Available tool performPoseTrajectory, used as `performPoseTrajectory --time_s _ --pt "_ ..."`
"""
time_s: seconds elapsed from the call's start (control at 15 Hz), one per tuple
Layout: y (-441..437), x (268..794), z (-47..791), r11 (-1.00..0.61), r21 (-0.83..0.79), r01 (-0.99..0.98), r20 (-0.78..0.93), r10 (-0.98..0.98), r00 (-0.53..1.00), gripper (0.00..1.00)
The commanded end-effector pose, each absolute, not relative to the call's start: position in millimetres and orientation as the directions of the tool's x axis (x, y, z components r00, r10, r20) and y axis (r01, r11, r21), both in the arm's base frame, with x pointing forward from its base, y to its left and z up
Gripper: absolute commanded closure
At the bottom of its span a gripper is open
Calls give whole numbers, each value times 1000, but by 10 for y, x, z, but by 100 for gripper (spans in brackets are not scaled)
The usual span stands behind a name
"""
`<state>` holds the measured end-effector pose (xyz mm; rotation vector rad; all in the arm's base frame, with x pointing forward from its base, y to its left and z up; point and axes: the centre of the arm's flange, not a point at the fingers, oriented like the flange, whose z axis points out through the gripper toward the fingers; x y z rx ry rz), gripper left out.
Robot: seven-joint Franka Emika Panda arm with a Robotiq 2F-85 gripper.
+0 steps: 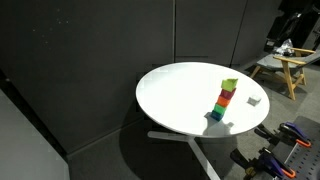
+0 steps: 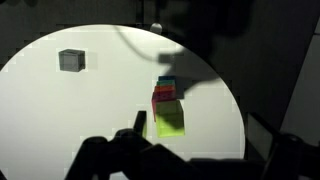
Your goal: Take the purple block off of the stack of blocks
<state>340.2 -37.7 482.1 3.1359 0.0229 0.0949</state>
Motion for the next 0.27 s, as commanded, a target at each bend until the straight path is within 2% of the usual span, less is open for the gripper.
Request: performPoseTrajectory --time_s 0.0,0.2 --pt "-378 3401 4819 -1000 4 15 60 15 998 0" --pt "-379 3398 4808 -1000 4 17 58 17 998 0"
